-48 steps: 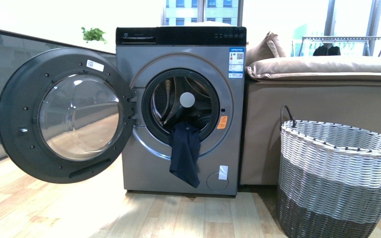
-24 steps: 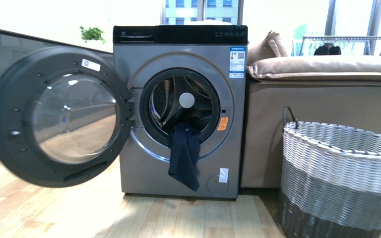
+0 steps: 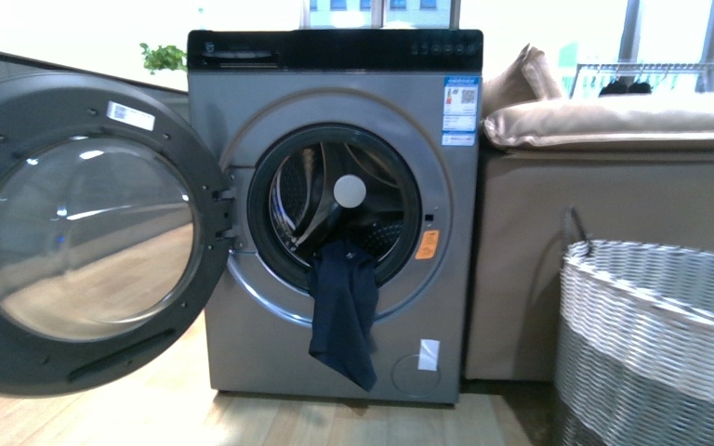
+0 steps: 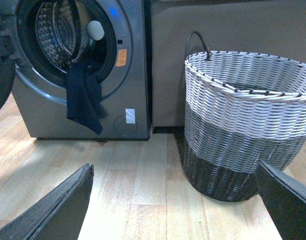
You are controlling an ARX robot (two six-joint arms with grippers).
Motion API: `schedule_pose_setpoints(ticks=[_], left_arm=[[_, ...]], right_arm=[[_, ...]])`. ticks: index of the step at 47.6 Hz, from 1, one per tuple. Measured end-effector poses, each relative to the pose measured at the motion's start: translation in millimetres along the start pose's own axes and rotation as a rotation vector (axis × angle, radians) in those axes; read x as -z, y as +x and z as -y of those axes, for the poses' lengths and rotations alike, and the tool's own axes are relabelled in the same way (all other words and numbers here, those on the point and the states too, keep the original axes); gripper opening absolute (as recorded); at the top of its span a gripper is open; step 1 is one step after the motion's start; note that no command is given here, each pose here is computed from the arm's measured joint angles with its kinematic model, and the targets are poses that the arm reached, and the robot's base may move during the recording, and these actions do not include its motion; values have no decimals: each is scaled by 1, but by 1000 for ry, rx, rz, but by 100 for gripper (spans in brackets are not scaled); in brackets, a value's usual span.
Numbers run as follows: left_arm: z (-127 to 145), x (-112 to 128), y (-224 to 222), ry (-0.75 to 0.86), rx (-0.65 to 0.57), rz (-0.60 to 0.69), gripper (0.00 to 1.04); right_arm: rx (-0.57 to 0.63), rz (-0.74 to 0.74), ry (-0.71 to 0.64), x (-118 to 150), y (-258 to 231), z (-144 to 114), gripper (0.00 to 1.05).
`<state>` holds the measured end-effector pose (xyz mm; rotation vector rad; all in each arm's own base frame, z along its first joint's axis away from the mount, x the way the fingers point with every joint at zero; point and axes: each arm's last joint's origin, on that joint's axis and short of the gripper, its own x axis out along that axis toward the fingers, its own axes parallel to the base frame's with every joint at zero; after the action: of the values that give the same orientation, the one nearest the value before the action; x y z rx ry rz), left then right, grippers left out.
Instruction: Collect clothes from washing machine
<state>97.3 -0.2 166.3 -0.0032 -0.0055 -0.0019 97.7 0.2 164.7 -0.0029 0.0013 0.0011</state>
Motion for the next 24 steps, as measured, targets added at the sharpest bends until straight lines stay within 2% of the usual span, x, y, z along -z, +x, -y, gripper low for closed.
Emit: schedule_pose_setpoints(ticks=[24], left_arm=[[0,0,0,0,-2,0,98]], right_arm=[[-2,0,0,0,0,0,97]])
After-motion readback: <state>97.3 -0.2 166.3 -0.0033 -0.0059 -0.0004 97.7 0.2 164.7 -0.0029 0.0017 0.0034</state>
